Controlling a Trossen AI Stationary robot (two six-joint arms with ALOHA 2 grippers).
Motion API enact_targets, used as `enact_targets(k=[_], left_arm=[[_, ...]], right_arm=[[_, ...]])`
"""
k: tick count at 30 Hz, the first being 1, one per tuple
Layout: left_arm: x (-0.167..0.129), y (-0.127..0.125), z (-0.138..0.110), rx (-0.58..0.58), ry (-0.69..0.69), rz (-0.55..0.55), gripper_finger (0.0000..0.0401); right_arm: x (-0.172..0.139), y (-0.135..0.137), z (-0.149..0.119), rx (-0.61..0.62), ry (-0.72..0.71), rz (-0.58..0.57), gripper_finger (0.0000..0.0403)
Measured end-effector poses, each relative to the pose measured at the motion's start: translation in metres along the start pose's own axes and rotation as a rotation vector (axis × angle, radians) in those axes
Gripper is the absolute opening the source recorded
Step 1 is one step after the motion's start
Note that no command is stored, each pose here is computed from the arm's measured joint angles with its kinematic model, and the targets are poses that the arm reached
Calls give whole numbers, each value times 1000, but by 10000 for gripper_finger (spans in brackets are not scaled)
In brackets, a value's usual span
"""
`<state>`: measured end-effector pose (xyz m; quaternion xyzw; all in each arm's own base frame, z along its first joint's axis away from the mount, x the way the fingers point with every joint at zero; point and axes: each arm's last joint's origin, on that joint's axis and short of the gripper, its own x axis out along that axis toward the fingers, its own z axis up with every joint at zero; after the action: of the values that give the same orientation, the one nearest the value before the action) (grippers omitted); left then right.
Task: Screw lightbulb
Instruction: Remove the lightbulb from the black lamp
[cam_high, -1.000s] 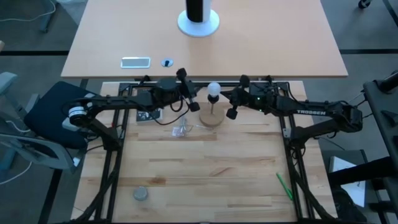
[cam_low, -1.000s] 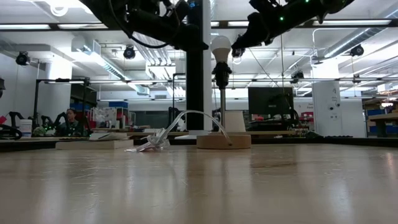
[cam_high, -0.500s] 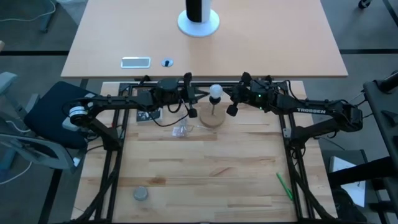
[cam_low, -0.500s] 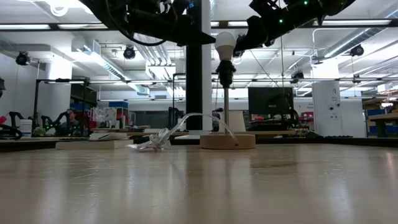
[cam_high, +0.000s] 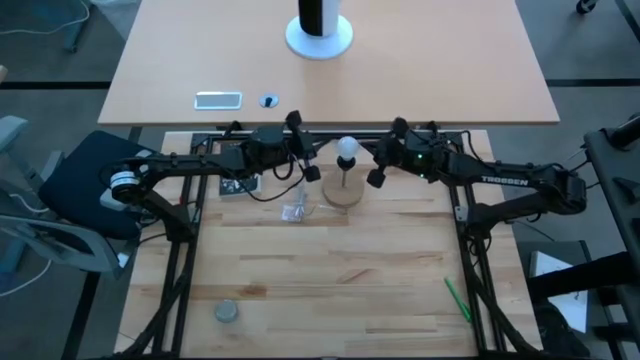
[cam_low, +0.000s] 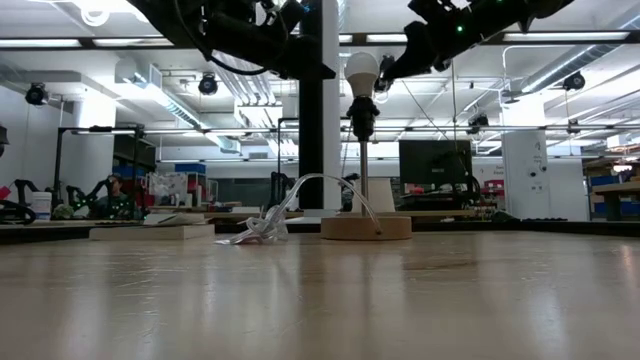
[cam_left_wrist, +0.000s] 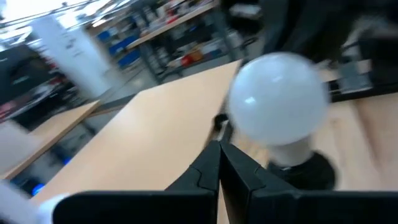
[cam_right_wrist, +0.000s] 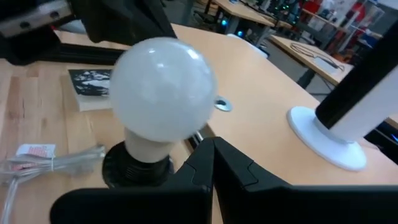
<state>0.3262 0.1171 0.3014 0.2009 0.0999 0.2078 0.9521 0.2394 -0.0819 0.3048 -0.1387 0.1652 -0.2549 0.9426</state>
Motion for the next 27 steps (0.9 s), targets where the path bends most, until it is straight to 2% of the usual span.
enact_targets(k=[2, 5, 9, 17, 24, 27], left_arm=[[0, 0, -1, 0, 6, 9, 0], [1, -1, -1, 7, -2, -10, 0], [2, -4, 1, 23, -60, -101, 0], [2, -4, 2, 22, -78, -129, 0], [1, -6, 1, 10, -88, -203, 0], [0, -9, 3, 9, -140, -293, 0]], right_arm=[[-5, -1, 2, 6, -12, 11, 0], [-11, -2, 6, 18, -65, 97, 0], [-14, 0, 8, 18, -94, 166, 0], [3, 6, 3, 16, -82, 168, 0], [6, 6, 2, 15, -71, 139, 0], [6, 4, 1, 21, -56, 89, 0]])
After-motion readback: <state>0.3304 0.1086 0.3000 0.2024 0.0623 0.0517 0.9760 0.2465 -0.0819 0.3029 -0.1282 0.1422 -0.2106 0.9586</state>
